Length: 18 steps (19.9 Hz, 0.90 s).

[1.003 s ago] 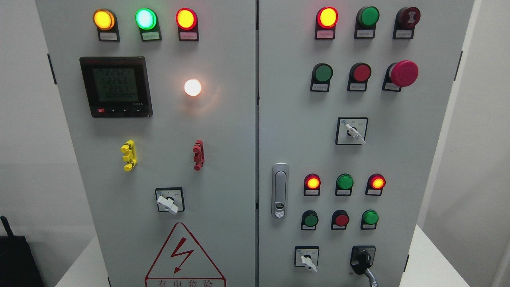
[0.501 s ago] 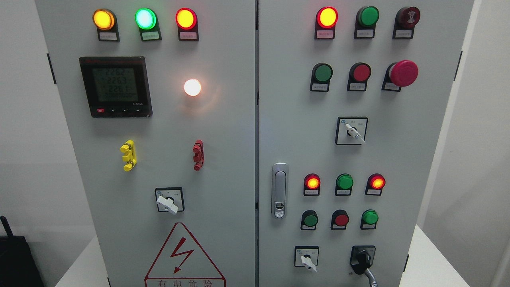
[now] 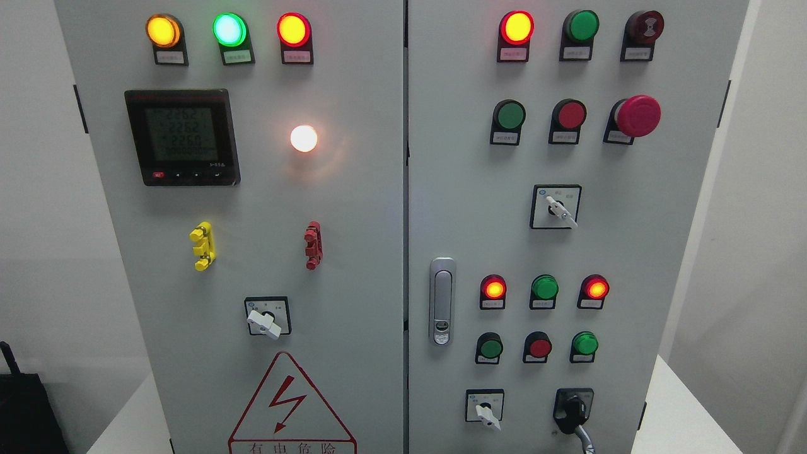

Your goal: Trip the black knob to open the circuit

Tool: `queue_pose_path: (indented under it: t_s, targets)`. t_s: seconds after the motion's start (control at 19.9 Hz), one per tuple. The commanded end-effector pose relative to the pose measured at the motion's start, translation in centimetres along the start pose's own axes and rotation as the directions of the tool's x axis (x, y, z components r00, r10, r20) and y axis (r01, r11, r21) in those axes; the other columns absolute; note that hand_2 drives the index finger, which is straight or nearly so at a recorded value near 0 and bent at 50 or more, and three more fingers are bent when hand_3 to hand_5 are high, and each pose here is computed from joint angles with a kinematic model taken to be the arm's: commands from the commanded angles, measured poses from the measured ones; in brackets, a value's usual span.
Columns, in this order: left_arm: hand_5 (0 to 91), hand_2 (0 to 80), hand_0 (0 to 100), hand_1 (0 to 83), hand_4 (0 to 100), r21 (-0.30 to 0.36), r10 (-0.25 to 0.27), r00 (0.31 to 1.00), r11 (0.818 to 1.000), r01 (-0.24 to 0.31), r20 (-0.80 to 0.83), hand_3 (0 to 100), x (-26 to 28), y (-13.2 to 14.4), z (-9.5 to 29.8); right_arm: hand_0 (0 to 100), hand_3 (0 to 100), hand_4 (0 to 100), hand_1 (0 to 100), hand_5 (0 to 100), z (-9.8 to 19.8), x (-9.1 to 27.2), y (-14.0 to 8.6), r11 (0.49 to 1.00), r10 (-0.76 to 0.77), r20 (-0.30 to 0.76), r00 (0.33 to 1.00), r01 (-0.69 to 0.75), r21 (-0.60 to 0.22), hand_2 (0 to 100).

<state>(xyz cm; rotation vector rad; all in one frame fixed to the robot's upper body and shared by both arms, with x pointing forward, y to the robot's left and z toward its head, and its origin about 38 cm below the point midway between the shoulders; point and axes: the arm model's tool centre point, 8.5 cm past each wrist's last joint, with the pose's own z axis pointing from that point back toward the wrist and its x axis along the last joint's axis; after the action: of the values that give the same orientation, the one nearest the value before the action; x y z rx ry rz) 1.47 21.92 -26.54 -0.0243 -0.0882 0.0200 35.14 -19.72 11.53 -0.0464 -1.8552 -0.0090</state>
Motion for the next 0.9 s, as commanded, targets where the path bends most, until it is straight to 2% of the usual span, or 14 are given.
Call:
queue_pose_path:
  t_s: [0.0, 0.85]
  targets:
    - [0.0, 0.0, 12, 38.9, 0, 0.000, 0.003, 1.000, 1.000, -0.003, -0.002, 0, -0.02, -0.02, 0.00, 70, 100, 100, 79, 98, -0.94, 2.63, 1.88, 0.998, -0.027, 0.095, 0.995, 0.021, 0.065, 1]
    - [0.0, 0.0, 12, 38.9, 0, 0.000, 0.003, 1.000, 1.000, -0.003, -0.002, 0, -0.02, -0.02, 0.00, 70, 100, 100, 78, 98, -1.06, 2.90, 2.58, 0.996, -0.039, 0.102, 0.994, 0.031, 0.079, 1]
